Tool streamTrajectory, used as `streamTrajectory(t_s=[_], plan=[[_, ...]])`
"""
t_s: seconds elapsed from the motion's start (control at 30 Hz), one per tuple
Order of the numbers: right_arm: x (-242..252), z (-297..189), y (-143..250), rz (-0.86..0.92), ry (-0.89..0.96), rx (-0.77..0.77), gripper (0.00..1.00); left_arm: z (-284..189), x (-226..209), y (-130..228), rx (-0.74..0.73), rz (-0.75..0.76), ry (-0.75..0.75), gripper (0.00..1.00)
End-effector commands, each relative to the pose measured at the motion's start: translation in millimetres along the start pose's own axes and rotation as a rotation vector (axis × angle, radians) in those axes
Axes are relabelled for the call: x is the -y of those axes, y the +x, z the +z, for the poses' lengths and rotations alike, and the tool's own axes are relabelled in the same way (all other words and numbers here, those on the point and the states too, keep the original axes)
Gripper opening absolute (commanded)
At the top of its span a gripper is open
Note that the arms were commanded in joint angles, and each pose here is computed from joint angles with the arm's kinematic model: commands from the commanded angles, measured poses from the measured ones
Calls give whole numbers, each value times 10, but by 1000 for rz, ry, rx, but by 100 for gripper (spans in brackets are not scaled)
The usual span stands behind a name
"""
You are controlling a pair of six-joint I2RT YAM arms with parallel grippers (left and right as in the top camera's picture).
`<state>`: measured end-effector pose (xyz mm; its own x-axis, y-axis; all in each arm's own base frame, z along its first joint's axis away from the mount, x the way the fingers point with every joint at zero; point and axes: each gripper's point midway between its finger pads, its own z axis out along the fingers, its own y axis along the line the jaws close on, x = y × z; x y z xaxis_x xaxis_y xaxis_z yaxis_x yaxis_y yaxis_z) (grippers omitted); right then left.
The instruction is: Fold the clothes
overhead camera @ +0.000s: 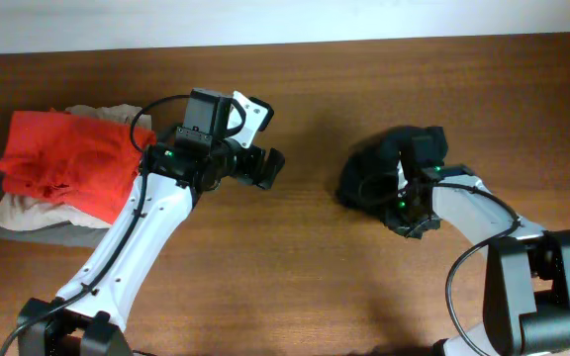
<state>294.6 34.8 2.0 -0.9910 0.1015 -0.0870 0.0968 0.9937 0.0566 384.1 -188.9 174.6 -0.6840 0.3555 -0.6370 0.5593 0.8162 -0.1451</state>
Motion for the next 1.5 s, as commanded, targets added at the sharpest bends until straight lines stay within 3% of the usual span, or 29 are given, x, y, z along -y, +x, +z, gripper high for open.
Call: streamTrajectory(t_s=[0.0, 0.07, 0.17, 0.33, 0.6, 0.97, 1.17, 1.47], plan=[[51, 69, 128, 44, 24, -31, 11, -124, -11, -104, 33, 7, -13, 99], [30, 39, 166, 46, 14, -48, 4, -136, -7, -101, 32, 6, -13, 99], [-85, -196, 172, 41, -42, -65, 4, -168, 0, -120, 41, 9, -14, 99], [-724, -1294, 48, -134, -346, 45, 4, -210, 7, -165, 61, 15, -16, 99], [-1011, -3703, -273, -296, -464, 637, 4, -227, 17, -186, 70, 16, -13, 99], [-991, -4671, -577, -287, -461, 1006, 4, -529, 129, -347, 154, 42, 3, 99], [-576, -5041, -751, -148, -268, 1181, 4, -657, 156, -384, 181, 50, -2, 99], [694, -5563, -612, 303, 204, 1352, 4, -658, 157, -382, 180, 50, -2, 99]])
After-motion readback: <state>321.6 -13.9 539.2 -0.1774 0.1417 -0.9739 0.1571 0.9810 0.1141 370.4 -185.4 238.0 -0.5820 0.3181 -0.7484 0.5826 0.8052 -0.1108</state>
